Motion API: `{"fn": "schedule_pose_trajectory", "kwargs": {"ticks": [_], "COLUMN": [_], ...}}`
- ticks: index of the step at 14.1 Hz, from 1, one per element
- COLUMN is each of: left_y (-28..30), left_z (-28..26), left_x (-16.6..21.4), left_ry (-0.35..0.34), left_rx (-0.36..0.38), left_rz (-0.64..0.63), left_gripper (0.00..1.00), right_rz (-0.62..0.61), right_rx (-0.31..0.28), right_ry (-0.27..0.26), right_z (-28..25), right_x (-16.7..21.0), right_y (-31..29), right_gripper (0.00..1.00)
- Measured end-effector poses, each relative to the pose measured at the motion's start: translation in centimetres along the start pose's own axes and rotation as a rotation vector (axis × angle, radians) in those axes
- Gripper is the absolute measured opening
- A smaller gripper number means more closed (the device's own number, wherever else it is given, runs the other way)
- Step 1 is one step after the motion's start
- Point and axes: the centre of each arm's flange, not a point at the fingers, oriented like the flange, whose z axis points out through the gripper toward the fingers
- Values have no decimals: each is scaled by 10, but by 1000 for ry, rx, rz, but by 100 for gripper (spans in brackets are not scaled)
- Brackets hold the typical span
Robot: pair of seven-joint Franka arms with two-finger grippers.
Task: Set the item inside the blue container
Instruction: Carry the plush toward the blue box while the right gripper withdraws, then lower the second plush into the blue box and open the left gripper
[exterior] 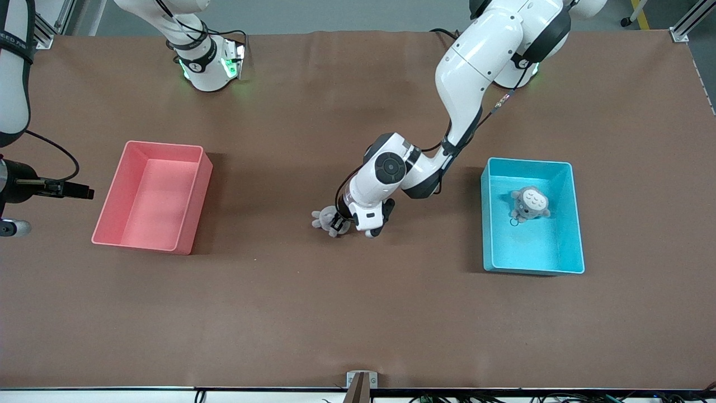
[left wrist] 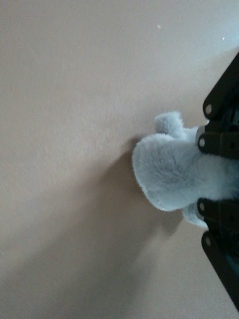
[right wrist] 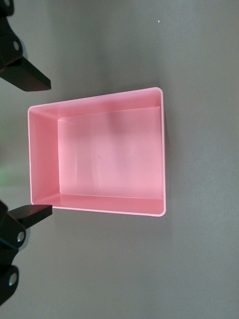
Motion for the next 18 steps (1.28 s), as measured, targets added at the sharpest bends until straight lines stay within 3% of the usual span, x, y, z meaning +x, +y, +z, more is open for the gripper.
{"fn": "schedule_pose_trajectory", "kwargs": {"ticks": [3, 6, 10, 13, 18], "left_y": [20, 45, 30, 0, -58], "left_z": [-43, -140, -245, -277, -290], "left_x": [32, 84, 173, 248, 370], "left_ry": [79, 115, 113, 76, 115], "left_rx": [44, 83, 227, 318, 471], "left_rz": [106, 195, 391, 509, 681], "left_gripper": [25, 25, 25, 25, 25], "right_rz": [-7, -7, -11, -13, -17], "right_rx": [-3, -5, -5, -5, -3], "right_ry": [16, 43, 47, 48, 29], "right_z": [-7, -20, -21, -22, -20], "right_x": [0, 0, 0, 0, -2], "right_y": [-4, -3, -6, -7, -9], "right_gripper": [100, 100, 100, 100, 100]}}
